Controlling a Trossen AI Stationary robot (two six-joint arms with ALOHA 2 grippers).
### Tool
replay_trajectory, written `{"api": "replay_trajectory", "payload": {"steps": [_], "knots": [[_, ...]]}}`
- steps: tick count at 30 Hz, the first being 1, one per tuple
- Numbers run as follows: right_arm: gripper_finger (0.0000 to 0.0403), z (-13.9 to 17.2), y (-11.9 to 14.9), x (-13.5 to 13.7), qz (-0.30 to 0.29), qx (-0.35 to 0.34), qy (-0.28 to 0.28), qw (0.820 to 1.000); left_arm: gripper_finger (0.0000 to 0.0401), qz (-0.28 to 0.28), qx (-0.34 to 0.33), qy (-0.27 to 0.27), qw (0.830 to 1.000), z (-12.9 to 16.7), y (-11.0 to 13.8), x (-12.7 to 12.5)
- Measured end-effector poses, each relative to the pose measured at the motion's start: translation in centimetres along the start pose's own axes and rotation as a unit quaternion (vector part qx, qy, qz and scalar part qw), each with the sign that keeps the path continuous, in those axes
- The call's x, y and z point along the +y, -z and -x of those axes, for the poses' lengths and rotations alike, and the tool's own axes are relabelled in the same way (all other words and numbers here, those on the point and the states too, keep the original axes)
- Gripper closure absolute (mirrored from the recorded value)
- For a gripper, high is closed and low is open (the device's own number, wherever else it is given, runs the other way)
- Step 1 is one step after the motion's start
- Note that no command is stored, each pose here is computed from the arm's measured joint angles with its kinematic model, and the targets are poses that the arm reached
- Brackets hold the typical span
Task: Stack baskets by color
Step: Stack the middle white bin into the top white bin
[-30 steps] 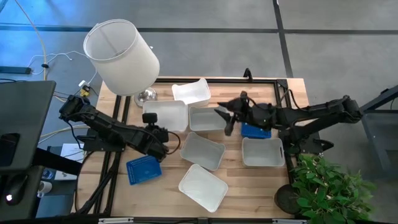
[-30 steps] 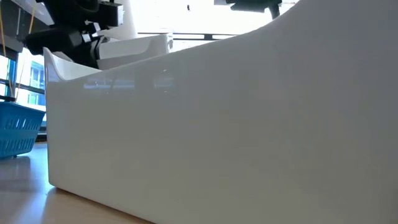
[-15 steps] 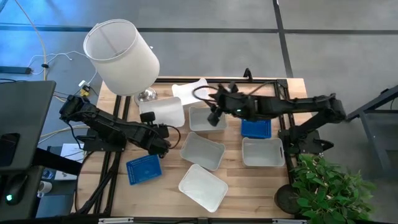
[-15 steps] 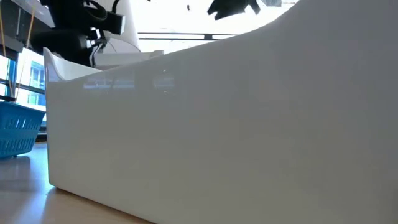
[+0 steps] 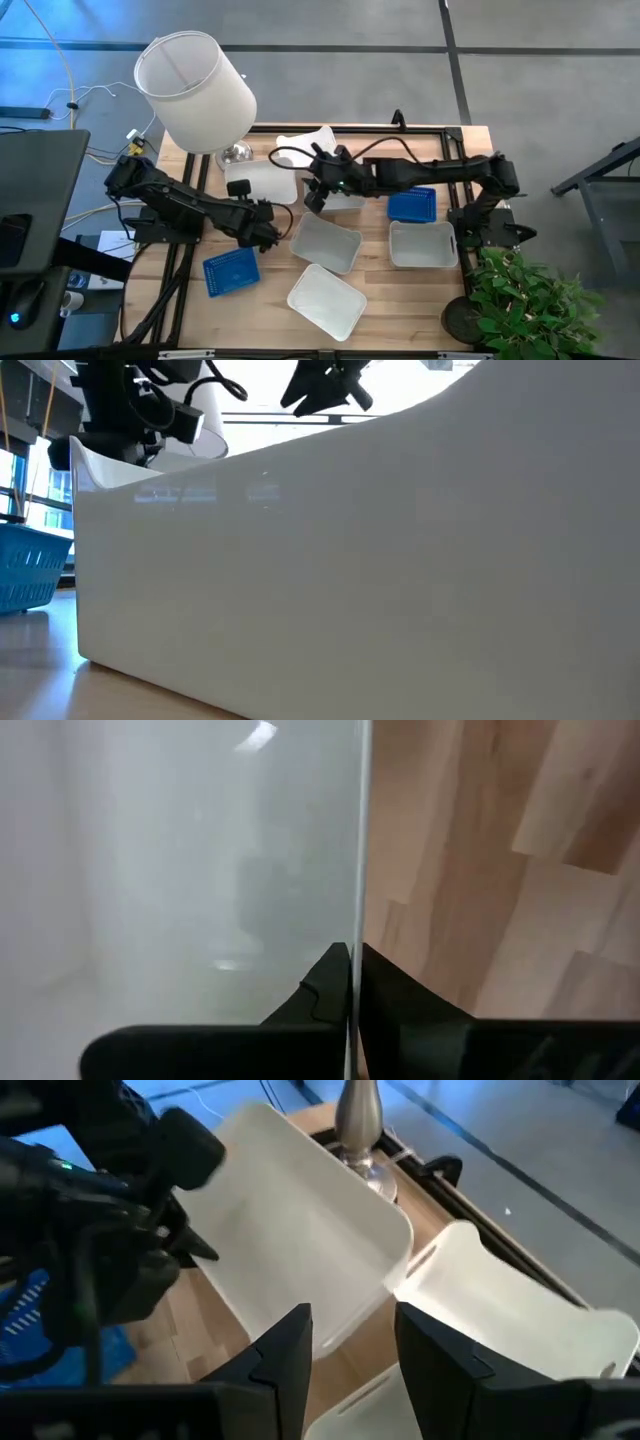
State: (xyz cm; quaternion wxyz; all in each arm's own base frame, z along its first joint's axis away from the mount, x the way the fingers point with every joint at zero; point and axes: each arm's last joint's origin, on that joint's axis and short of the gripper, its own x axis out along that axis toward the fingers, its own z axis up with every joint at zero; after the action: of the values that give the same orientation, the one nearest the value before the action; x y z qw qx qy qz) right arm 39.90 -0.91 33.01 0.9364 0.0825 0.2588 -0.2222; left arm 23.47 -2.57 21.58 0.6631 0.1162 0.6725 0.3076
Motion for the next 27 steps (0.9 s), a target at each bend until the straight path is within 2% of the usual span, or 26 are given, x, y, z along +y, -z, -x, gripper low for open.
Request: {"api": "replay_trajectory", "payload": {"steps": [8,15,27], "knots": [[0.0249,-1.8,0.1,-0.8,-0.004,0.007,0.007,1.0,0.0401,0.005,-0.017,-0.036,0.999,-0.1,-0.2,-0.1],[0.0208,-2.3,-0.6,-1.7,-0.058,-0.02,0.012,0.998,0.0401,0.002,-0.03,-0.053,0.998,-0.1,-0.3,0.0],[0.0205,-4.0,-0.2,-2.4,-0.091,-0.017,0.021,0.996,0.0401,-0.005,-0.053,-0.071,0.996,0.0,-0.5,-0.1]]}}
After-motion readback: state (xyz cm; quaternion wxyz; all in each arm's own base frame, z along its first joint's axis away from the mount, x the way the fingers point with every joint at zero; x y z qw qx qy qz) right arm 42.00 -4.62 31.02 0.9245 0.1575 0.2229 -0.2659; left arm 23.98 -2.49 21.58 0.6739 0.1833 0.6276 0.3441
